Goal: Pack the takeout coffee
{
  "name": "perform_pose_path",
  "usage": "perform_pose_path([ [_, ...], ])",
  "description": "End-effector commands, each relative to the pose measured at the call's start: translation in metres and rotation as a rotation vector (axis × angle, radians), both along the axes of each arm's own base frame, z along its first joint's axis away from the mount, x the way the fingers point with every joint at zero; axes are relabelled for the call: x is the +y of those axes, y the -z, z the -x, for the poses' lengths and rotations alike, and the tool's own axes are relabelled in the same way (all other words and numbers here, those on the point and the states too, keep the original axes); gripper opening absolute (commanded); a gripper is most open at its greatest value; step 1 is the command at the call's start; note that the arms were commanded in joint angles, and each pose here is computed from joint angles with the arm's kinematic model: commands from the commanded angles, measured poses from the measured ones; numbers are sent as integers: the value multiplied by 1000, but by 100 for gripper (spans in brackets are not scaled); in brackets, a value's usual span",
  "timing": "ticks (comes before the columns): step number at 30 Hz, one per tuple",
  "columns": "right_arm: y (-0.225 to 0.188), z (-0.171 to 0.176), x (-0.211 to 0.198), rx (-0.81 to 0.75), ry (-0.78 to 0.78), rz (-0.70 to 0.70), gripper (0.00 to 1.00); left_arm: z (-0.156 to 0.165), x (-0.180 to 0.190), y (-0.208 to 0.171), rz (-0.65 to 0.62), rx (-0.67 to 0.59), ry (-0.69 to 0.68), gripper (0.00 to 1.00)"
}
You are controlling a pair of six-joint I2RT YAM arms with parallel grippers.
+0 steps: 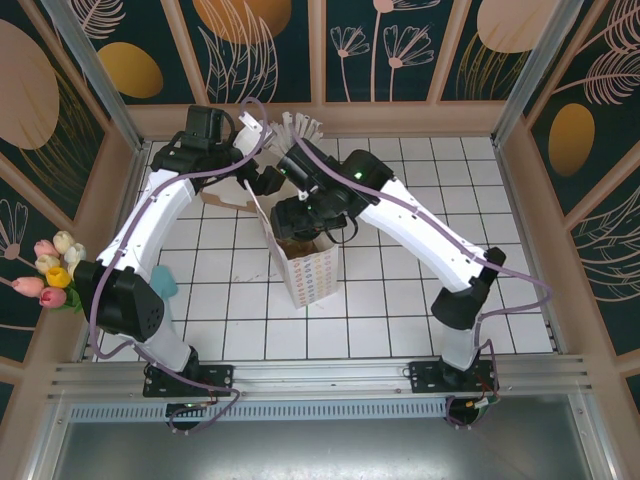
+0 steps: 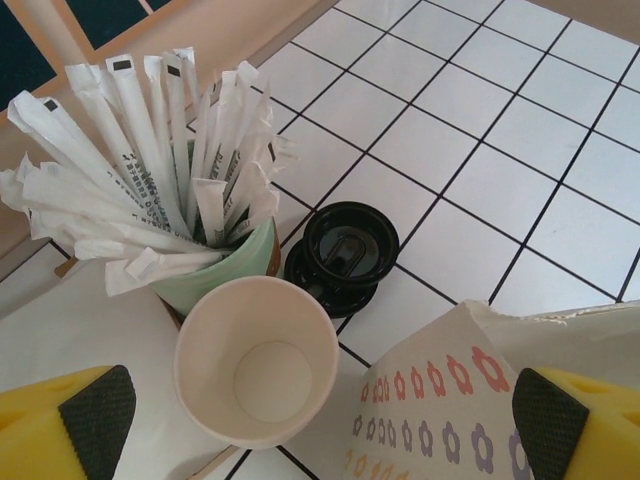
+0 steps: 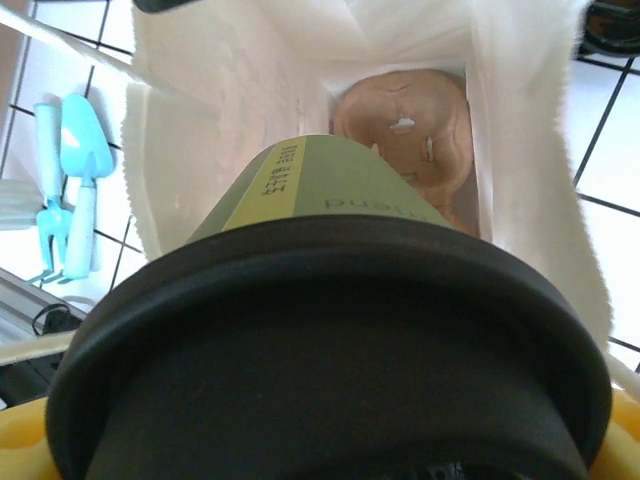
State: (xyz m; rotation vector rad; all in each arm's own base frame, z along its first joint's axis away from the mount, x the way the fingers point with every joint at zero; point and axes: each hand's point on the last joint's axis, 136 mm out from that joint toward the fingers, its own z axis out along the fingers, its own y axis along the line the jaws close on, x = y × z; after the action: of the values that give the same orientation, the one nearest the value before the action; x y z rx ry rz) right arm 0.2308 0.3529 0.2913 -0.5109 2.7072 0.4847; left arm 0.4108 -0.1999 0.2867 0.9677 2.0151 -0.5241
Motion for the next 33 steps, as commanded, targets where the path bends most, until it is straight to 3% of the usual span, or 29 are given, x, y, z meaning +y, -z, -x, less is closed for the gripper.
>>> perform_pose_path([
  [1,2,2,4,8,-26,8,59,0,5,-15,2,-54,-12,99],
  [7,7,-3,0,7,-17,25,59,-7,7,-36,53,-104,-75,98],
  [12,-4,1,1,-6,-48,-4,59,-19,25,-44,63,-152,-224,99],
  [15,-26,10,10,-30,-92,-69,58,0,12,-37,62,-124,-85,99],
  [19,-23,15,14,-29,-91,-57,58,14,2,-25,36,-99,32,98],
  [25,-2,4,18,-14,-20,-8,59,14,0,-13,17,-54,61,98],
  [33,1,-4,-12,-13,52,29,58,14,1,17,-48,41,95,89],
])
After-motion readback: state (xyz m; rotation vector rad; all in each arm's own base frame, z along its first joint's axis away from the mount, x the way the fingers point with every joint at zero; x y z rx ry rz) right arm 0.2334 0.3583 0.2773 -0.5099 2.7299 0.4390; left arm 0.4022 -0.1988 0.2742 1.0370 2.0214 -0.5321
